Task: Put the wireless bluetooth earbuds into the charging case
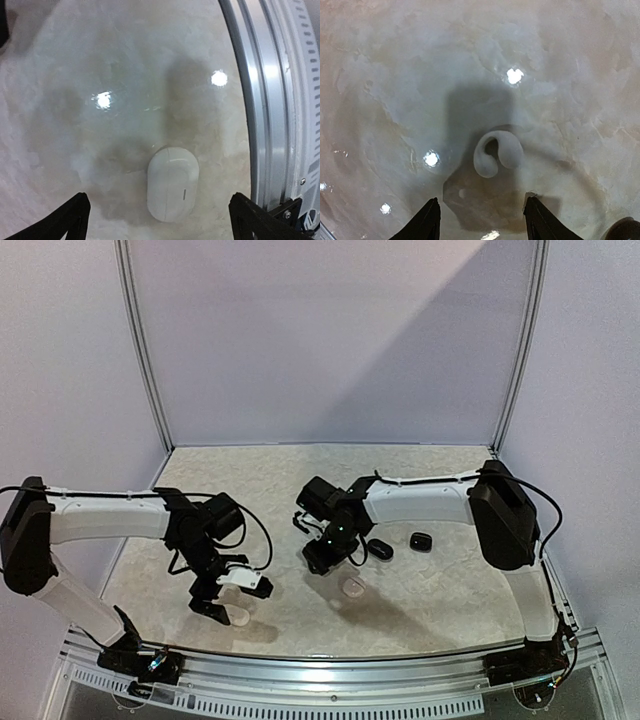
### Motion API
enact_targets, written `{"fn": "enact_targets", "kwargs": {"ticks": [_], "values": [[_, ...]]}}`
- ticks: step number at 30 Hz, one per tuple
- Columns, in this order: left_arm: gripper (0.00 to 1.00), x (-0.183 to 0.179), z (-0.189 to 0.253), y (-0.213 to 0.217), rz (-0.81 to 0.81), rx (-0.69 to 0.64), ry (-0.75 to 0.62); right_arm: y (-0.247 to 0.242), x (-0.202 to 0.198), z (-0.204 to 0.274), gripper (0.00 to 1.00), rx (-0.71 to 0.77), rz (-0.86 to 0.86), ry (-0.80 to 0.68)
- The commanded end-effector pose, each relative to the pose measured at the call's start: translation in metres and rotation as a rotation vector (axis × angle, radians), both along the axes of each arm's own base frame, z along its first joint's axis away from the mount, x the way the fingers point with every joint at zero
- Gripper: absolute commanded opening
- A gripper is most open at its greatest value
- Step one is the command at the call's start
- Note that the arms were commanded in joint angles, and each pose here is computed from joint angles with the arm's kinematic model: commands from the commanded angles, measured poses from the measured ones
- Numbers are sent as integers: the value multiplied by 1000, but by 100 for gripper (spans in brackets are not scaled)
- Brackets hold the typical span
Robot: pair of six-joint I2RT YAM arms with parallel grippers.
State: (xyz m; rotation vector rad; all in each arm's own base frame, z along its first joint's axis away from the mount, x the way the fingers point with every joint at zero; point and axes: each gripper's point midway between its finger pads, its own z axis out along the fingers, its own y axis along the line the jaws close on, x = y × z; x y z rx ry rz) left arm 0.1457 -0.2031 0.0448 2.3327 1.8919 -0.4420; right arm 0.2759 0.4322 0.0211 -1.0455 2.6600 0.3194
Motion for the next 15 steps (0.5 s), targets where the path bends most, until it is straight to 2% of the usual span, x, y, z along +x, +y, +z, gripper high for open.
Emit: {"fn": "enact_targets", "kwargs": {"ticks": [1,4,7,10,13,15], "values": [[99,0,44,-1,46,-38,59,-15,21,35,60,22,-100,-46],[99,10,70,0,135,-106,120,2,21,44,60,128,-146,-11],[95,40,76,15,292,-124,99,14,22,46,60,204,-197,21],[84,81,61,45,468,-95,7,12,30,41,60,209,-277,5],[64,108,41,79,631,-13,-33,8,40,33,59,173,-342,-19],[63,112,30,95,688,21,-12,8,42,28,59,160,-361,-21]]}}
